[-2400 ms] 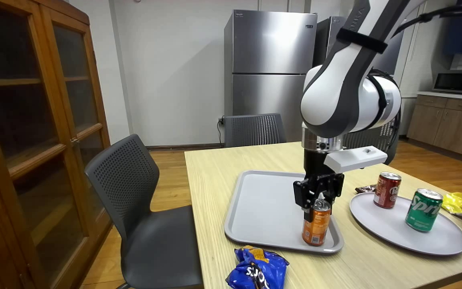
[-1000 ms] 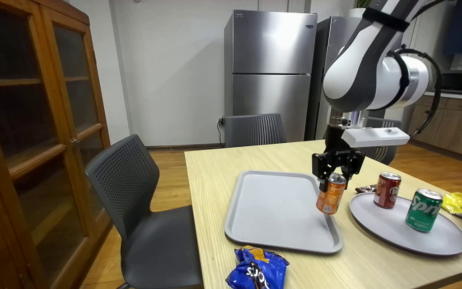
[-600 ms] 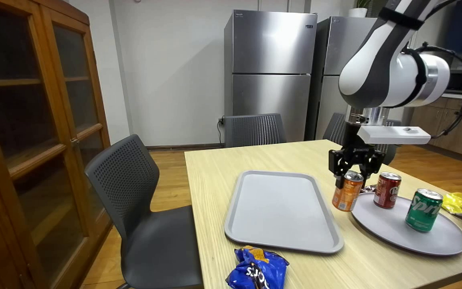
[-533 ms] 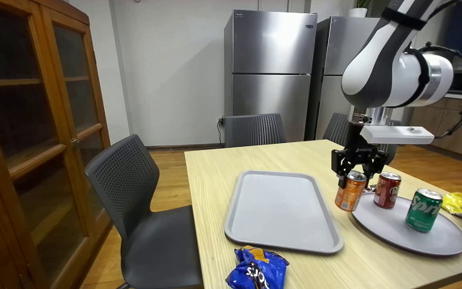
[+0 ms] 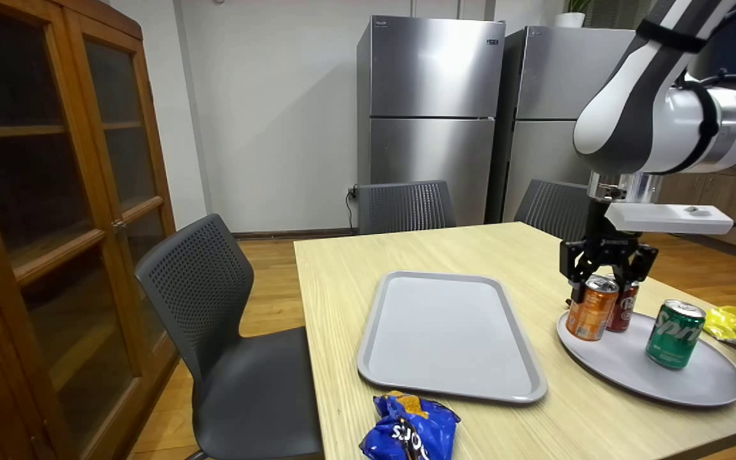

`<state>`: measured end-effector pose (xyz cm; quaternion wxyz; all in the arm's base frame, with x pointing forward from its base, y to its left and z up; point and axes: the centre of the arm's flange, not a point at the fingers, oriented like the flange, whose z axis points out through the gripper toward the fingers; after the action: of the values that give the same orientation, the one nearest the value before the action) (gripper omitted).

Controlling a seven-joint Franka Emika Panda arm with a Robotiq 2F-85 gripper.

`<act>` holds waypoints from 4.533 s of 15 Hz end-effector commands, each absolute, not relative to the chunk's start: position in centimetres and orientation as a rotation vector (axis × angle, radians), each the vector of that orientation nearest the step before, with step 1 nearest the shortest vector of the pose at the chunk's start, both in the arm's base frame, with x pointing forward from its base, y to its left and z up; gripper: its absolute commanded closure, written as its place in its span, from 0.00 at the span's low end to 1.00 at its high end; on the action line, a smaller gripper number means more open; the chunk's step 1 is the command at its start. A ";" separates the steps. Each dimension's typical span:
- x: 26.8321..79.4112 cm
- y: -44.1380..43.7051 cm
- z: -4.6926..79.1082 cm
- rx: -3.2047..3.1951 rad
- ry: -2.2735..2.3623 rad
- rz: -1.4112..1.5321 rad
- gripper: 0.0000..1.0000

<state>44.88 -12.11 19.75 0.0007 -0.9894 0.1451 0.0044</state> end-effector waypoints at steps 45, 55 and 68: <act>43.7 -13.3 25.9 -3.006 0.330 -0.112 0.00; 39.5 -12.2 28.5 -3.078 0.105 -0.079 0.00; 38.5 -11.6 27.5 -3.140 -0.061 -0.060 0.00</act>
<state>38.49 -11.63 27.54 0.0001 -0.9996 -0.0193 -0.0190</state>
